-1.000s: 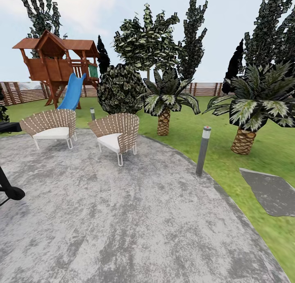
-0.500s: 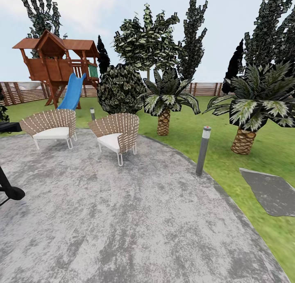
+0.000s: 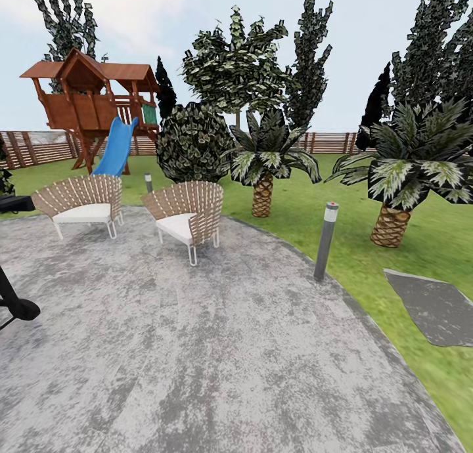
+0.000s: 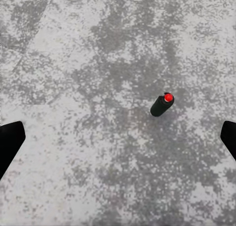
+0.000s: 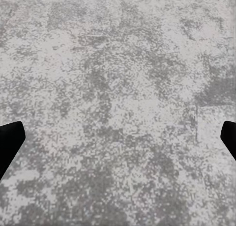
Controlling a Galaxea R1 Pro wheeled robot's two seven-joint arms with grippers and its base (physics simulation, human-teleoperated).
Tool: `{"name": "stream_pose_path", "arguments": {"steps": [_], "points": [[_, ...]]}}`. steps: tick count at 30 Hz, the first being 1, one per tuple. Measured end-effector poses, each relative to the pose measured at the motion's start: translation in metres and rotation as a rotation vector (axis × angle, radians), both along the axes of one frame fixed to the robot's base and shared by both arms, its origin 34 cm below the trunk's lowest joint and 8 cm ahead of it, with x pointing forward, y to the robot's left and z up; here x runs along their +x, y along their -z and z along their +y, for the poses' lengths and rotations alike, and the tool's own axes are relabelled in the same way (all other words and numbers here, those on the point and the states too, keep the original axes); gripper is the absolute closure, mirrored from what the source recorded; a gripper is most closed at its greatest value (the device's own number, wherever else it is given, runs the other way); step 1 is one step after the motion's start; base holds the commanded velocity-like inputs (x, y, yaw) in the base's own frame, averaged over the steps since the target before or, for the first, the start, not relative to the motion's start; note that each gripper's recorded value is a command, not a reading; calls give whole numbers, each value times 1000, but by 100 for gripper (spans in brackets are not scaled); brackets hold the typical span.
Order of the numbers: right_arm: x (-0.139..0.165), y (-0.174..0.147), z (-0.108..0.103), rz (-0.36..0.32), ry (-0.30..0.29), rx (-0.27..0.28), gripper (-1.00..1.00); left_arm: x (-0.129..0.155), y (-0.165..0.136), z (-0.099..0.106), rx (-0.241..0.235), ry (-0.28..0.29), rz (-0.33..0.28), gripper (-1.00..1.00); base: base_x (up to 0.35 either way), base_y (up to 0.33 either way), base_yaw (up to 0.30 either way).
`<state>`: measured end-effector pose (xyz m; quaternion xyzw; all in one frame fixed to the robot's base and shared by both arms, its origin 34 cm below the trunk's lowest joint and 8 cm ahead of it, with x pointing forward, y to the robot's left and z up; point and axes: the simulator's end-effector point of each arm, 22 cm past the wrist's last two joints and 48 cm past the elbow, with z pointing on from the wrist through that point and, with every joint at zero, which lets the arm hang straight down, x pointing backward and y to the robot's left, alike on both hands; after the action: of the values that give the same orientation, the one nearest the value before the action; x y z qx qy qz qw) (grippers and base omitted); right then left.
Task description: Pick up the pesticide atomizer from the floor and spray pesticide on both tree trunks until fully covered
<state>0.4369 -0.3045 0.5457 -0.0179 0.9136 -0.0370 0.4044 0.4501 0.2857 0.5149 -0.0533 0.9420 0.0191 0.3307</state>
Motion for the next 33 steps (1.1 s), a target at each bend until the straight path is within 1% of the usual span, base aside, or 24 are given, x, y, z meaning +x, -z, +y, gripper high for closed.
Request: {"name": "stream_pose_path", "arguments": {"steps": [5,19,33], "points": [[0,0,0,2,0,-1,-100,0,0,1,0,-1,-1,-100,0,0,84],[-1,1,0,3,0,-1,-100,0,0,2,2,-1,-1,-100,0,0,259],[-1,1,0,4,0,-1,-100,1,-1,1,2,-1,-3,-100,0,0,8]]}}
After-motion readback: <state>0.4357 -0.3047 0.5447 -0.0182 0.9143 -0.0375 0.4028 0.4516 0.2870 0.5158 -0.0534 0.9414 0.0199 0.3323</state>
